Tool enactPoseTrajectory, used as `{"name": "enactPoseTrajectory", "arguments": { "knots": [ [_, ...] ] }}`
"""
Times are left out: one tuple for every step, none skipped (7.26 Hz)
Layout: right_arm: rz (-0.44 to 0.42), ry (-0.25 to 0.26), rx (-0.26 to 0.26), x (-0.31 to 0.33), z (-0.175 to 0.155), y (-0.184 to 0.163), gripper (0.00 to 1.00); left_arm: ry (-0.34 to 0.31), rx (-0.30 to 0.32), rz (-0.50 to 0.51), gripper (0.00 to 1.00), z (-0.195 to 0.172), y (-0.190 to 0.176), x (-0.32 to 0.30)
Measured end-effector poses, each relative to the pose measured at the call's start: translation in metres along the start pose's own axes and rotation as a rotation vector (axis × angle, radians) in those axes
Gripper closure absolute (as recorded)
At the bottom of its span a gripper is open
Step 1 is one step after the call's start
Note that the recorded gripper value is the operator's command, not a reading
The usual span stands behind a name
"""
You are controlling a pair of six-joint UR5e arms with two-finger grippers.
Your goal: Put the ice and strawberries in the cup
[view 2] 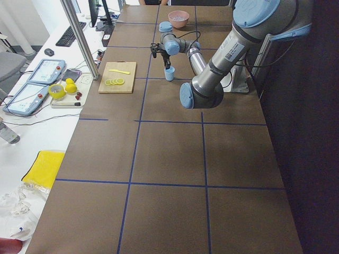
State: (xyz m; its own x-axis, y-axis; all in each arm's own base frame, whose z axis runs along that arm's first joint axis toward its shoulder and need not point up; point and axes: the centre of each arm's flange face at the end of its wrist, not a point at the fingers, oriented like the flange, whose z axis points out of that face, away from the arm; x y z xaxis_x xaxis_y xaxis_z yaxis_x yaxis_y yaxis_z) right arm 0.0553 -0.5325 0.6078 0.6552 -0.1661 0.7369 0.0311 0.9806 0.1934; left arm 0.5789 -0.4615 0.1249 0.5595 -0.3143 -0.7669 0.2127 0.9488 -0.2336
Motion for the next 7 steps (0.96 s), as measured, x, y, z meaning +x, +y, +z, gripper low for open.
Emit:
{"name": "enactPoseTrajectory", "arguments": {
  "knots": [
    [0.0, 0.0, 0.001, 0.0, 0.0, 0.0, 0.01, -0.001, -0.004, -0.006, 0.0, 0.0, 0.001, 0.0],
    [0.0, 0.0, 0.0, 0.0, 0.0, 0.0, 0.01, 0.0, -0.008, -0.015, 0.0, -0.002, 0.003, -0.001],
    [0.0, 0.001, 0.0, 0.0, 0.0, 0.001, 0.01, 0.006, -0.009, -0.017, 0.0, -0.005, 0.005, -0.005],
    [-0.002, 0.003, 0.002, 0.0, -0.001, 0.001, 0.01, 0.015, -0.01, -0.015, 0.0, -0.013, 0.009, -0.014],
    [-0.007, 0.007, 0.006, -0.001, -0.002, 0.001, 0.01, 0.013, -0.011, -0.012, 0.0, -0.025, 0.014, -0.023],
    [-0.013, 0.011, 0.012, -0.003, -0.005, 0.001, 0.01, -0.003, -0.012, 0.005, 0.0, -0.043, 0.021, -0.031],
    [-0.014, 0.013, 0.016, -0.004, -0.006, 0.004, 0.01, -0.029, -0.007, 0.044, 0.0, -0.063, 0.024, -0.04]
  ]
}}
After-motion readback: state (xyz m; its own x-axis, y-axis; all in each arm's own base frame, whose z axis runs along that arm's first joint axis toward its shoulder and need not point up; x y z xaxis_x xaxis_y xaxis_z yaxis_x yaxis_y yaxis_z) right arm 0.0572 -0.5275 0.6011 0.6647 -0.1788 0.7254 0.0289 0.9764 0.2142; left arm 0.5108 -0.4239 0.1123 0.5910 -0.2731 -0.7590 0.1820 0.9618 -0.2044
